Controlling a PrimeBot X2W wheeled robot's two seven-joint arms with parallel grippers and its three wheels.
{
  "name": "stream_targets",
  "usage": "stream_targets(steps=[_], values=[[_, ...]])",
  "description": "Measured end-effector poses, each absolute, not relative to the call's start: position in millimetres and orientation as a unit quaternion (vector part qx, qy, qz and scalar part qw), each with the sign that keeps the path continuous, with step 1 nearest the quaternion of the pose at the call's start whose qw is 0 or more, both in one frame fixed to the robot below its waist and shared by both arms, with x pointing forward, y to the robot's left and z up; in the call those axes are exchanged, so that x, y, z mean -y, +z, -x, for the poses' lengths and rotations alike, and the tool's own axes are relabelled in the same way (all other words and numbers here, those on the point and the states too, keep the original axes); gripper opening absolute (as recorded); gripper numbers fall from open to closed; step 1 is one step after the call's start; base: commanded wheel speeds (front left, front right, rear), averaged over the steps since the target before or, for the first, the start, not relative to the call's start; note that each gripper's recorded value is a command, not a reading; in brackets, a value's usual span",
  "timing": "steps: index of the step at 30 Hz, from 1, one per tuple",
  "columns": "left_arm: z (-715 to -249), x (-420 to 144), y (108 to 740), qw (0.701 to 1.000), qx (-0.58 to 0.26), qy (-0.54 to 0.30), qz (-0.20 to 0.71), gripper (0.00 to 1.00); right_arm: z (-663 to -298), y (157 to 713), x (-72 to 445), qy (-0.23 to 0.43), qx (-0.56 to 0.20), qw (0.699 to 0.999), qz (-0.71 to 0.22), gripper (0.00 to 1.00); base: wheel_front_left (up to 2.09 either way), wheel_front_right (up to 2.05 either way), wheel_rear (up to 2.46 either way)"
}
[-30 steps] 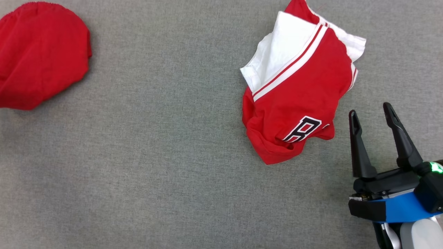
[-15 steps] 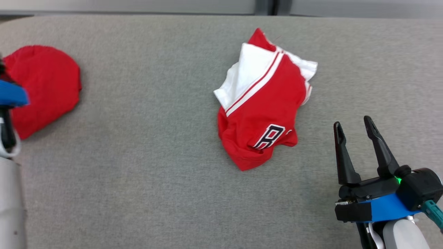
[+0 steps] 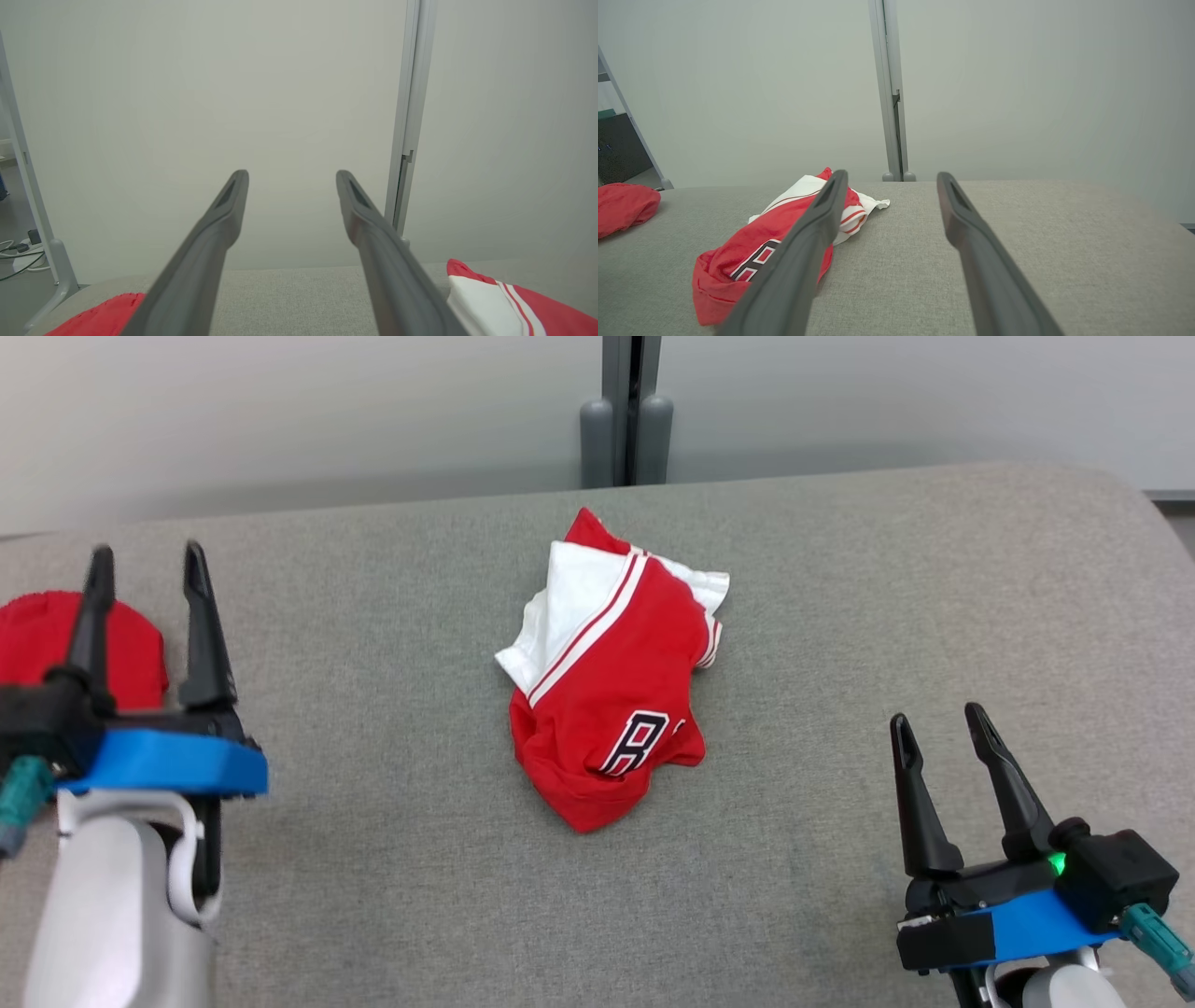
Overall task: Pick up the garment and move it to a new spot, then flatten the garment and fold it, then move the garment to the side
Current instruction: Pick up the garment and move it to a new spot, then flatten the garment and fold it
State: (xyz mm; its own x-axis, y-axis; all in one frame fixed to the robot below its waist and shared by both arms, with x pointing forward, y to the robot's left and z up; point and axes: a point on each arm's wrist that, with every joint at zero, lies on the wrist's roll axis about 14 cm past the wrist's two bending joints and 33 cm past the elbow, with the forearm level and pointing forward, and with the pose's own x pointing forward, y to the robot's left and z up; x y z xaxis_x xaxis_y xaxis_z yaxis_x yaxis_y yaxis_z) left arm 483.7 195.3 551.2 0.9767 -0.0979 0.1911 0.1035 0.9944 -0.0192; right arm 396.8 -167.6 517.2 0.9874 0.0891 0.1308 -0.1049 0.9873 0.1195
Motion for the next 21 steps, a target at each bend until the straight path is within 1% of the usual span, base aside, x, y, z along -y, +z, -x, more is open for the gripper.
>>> stream_targets(steps=[8, 21], values=[[-442.9, -185.9, 531.8, 0.995, 0.071, -0.053, 0.034, 1.0, -379.7, 518.7, 173.3, 0.039, 0.063, 0.995, -0.068, 1.0, 0.0, 0.0, 0.0], [-390.7, -184.8, 500.1, 0.998, 0.029, -0.04, 0.041, 1.0, -371.8, 509.9, 166.3, 0.047, 0.048, 0.995, -0.076, 1.0, 0.0, 0.0, 0.0]])
